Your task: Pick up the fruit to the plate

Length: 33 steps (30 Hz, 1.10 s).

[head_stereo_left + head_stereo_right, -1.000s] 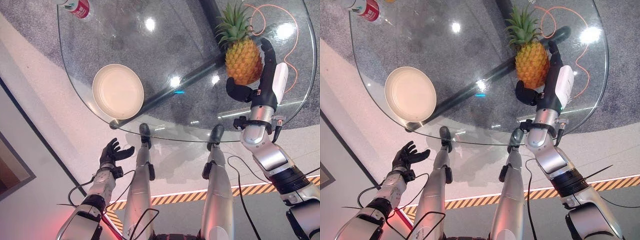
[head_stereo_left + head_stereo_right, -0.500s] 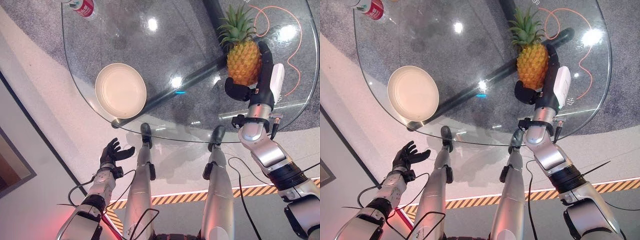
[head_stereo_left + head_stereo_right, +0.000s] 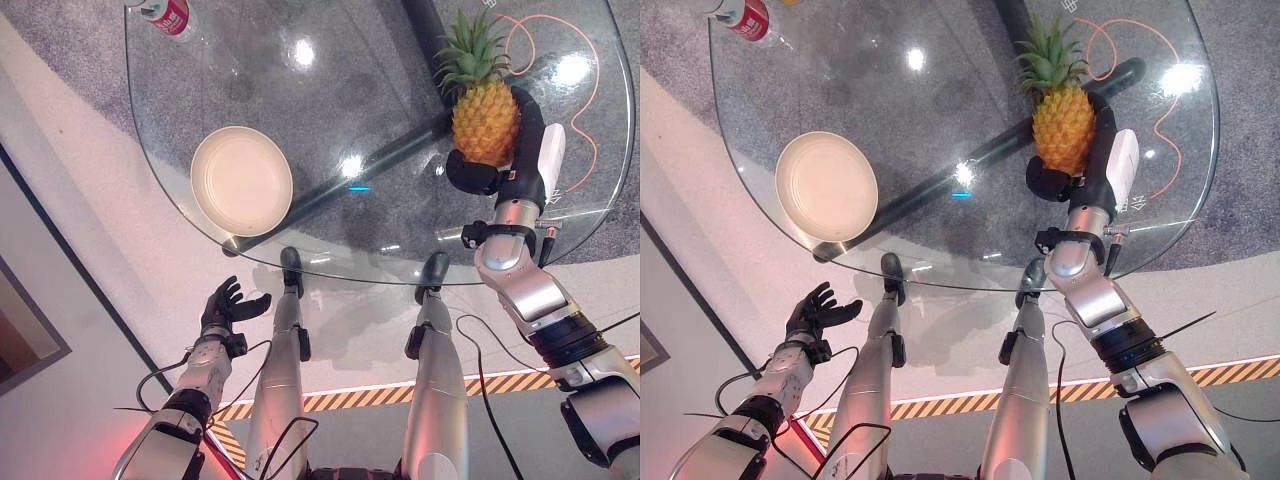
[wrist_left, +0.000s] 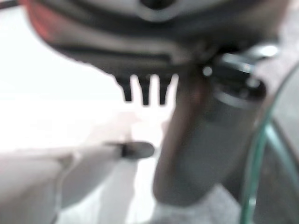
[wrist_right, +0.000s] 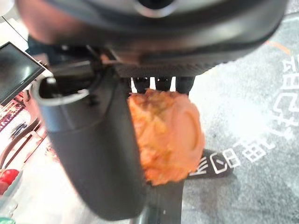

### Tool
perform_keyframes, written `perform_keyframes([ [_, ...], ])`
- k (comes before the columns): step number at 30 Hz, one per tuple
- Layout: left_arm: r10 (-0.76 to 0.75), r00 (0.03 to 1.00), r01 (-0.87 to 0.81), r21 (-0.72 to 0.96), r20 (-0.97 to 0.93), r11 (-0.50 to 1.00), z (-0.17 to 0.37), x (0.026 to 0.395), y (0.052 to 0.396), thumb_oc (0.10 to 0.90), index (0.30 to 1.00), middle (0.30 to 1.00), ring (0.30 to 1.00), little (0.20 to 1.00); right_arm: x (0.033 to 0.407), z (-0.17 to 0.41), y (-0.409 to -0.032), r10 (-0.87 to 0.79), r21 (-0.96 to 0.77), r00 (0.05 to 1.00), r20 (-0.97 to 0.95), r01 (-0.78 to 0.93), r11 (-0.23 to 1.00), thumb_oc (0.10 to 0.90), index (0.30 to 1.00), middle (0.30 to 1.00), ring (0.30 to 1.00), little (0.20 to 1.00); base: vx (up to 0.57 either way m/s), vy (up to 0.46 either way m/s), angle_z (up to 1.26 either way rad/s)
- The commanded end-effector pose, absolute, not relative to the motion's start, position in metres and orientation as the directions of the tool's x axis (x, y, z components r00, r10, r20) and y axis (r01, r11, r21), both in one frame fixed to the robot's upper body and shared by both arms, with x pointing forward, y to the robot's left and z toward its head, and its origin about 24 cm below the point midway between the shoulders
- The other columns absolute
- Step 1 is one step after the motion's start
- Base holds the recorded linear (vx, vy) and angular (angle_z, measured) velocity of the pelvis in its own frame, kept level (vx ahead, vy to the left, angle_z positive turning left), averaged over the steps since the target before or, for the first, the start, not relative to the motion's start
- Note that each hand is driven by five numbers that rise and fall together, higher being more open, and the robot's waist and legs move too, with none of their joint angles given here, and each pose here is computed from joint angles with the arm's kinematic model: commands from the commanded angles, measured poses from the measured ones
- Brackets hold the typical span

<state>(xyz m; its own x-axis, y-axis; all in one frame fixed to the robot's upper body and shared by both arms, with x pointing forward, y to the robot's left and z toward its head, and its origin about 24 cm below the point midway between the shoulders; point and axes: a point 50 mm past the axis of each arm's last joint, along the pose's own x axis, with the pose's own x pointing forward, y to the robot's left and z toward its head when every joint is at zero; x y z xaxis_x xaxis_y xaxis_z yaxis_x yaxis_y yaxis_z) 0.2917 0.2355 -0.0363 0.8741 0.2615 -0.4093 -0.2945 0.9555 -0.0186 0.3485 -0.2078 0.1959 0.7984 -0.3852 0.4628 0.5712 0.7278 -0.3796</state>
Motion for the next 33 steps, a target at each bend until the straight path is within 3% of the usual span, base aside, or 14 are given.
perform_keyframes([
  [1, 0.297, 0.842, -0.316, 0.035, -0.451, 0.948, -0.048, 0.277, 0.247, 0.800, 0.900, 0.900, 0.900, 0.900, 0.349, 0.193, -0.208, -0.363, -0.406, 0.826, 0.430, 0.536, 0.740, 0.100, 0.300, 0.300, 0.300, 0.200, 0.00, 0.000, 0.00],
  [10, 0.311, 0.832, -0.376, -0.055, -0.459, 0.925, -0.049, 0.276, 0.247, 0.800, 0.900, 0.900, 0.900, 0.900, 0.351, 0.194, -0.209, -0.363, -0.416, 0.827, 0.430, 0.538, 0.733, 0.100, 0.300, 0.300, 0.300, 0.200, 0.00, 0.000, 0.00],
  [19, 0.453, 0.780, -0.601, -0.317, -0.431, 0.733, -0.036, 0.280, 0.265, 0.800, 0.900, 0.900, 0.900, 0.900, 0.352, 0.195, -0.211, -0.368, -0.406, 0.812, 0.453, 0.556, 0.726, 0.100, 0.300, 0.300, 0.300, 0.200, 0.00, 0.000, 0.00],
  [26, 0.655, 0.703, -0.690, -0.494, -0.279, 0.530, 0.009, 0.297, 0.283, 0.800, 0.900, 0.900, 0.900, 0.900, 0.350, 0.204, -0.209, -0.366, -0.390, 0.790, 0.492, 0.575, 0.719, 0.100, 0.300, 0.300, 0.300, 0.200, 0.00, 0.004, 0.00],
  [33, 0.836, 0.546, -0.669, -0.630, -0.057, 0.394, 0.082, 0.309, 0.309, 0.800, 0.900, 0.900, 0.900, 0.900, 0.341, 0.220, -0.202, -0.335, -0.330, 0.719, 0.608, 0.613, 0.718, 0.100, 0.300, 0.300, 0.300, 0.200, -0.01, 0.018, 0.00],
])
